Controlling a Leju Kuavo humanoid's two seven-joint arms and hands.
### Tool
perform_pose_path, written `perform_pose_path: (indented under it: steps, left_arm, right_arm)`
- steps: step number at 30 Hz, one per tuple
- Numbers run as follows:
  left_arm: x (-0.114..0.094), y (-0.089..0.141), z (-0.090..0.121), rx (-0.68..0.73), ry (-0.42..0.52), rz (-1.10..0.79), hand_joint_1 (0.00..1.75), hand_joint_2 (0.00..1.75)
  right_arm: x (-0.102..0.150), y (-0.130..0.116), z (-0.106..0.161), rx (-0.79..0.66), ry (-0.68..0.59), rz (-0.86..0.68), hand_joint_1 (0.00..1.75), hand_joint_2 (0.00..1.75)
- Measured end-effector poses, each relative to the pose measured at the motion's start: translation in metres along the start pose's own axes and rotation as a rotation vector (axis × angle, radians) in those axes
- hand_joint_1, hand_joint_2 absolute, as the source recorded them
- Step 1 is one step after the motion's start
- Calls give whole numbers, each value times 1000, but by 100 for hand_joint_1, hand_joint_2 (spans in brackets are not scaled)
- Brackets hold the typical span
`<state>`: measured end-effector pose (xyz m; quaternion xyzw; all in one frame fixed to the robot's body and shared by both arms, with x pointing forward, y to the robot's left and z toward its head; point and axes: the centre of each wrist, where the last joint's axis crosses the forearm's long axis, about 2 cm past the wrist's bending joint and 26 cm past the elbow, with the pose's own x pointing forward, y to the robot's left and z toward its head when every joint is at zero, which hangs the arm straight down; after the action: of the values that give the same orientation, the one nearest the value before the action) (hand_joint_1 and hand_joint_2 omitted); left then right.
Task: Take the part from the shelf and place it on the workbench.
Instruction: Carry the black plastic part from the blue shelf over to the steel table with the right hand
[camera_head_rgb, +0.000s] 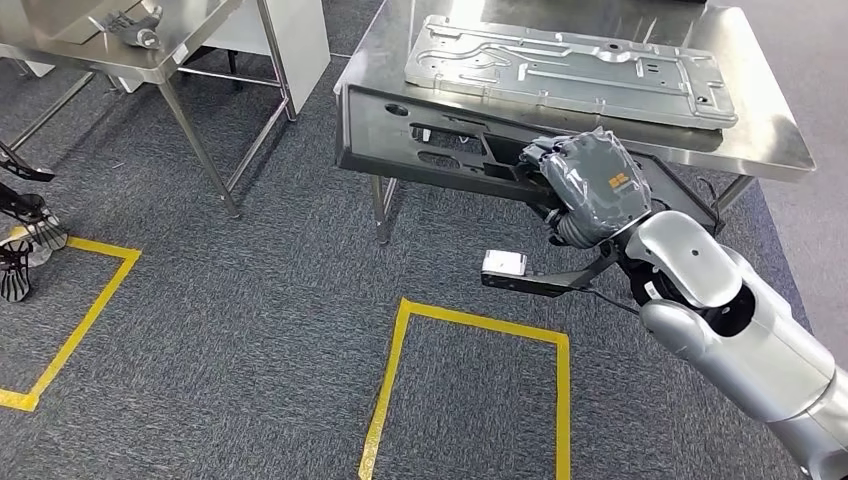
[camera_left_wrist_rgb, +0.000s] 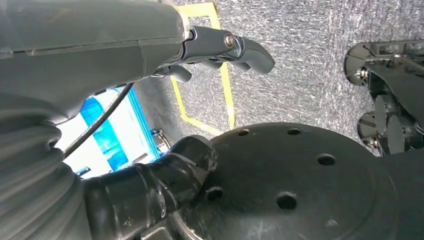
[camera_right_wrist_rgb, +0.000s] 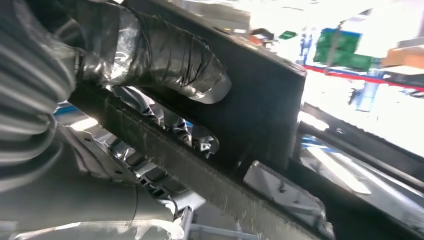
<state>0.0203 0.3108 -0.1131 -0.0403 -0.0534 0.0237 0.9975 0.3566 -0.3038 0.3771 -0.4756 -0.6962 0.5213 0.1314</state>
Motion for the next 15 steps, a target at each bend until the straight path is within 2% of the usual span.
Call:
perform_pose_path:
  steps: [5,9,15]
  left_arm:
    - [0,0,0,-2,3,7,0,175]
    - [1,4,1,-4,0,28,0,175]
    - [2,8,1,2,-1,37,0,175]
  right_arm:
    - [1,-2,-6,3,2,30,175,175]
    - [23,6,-23,2,23,78,175,175]
    - [49,15,-38,8,-10,60,175,175]
